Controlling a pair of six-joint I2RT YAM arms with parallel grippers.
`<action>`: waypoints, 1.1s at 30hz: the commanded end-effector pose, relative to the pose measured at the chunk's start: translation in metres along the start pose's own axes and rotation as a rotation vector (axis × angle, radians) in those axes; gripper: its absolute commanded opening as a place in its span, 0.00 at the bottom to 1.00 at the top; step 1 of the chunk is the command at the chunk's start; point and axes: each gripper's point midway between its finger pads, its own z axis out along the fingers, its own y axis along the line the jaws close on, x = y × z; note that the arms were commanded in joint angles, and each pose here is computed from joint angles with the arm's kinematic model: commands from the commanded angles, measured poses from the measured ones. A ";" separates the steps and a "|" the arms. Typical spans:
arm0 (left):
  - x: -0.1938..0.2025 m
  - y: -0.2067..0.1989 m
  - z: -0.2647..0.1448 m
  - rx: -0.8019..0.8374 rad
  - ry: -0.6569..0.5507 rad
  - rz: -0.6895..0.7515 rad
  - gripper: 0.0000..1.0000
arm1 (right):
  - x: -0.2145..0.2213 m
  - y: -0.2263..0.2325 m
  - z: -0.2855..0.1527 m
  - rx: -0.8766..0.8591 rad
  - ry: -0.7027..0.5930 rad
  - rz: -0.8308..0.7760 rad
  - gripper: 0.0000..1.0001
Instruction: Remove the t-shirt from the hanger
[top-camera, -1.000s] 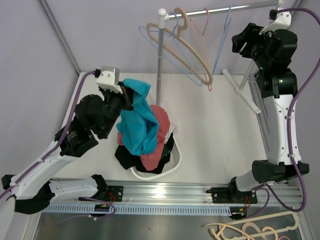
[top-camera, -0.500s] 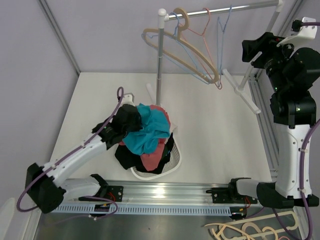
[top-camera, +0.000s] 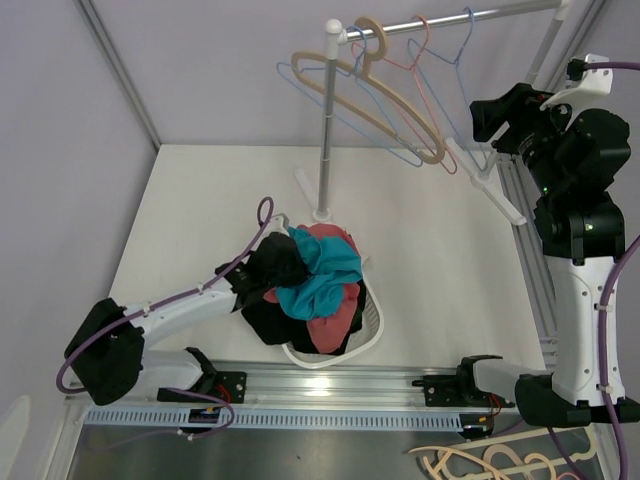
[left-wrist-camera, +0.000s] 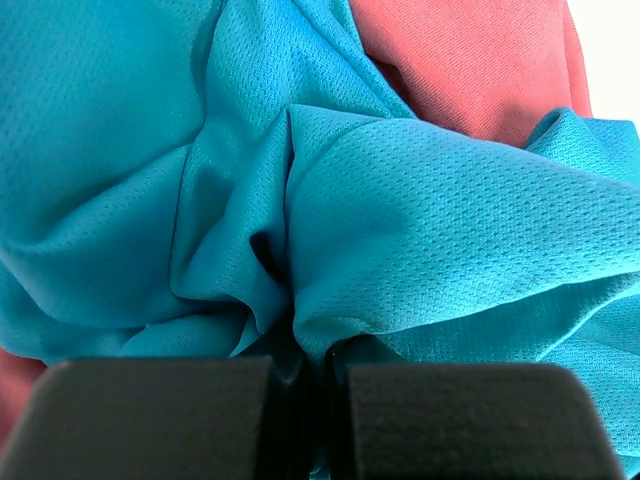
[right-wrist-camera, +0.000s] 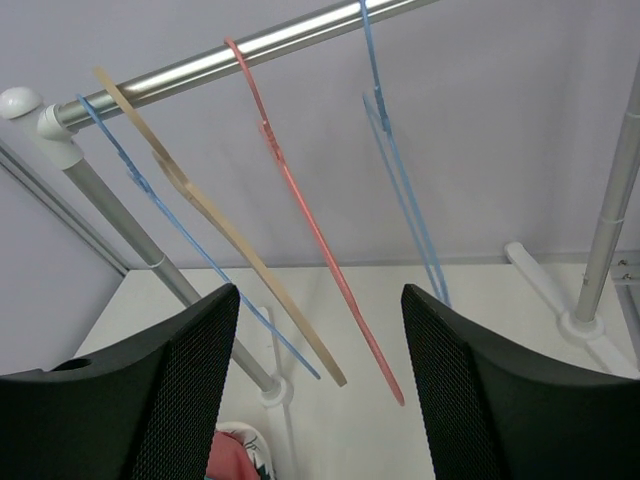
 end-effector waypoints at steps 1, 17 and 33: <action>0.069 0.039 -0.008 -0.128 0.248 0.047 0.01 | -0.004 0.011 -0.005 -0.040 -0.011 0.018 0.71; -0.066 0.020 -0.107 -0.233 -0.139 0.194 0.19 | 0.003 0.011 -0.005 -0.043 0.015 0.013 0.72; -0.100 -0.005 -0.153 -0.080 -0.278 0.277 0.56 | 0.011 0.013 -0.003 -0.057 0.034 0.018 0.72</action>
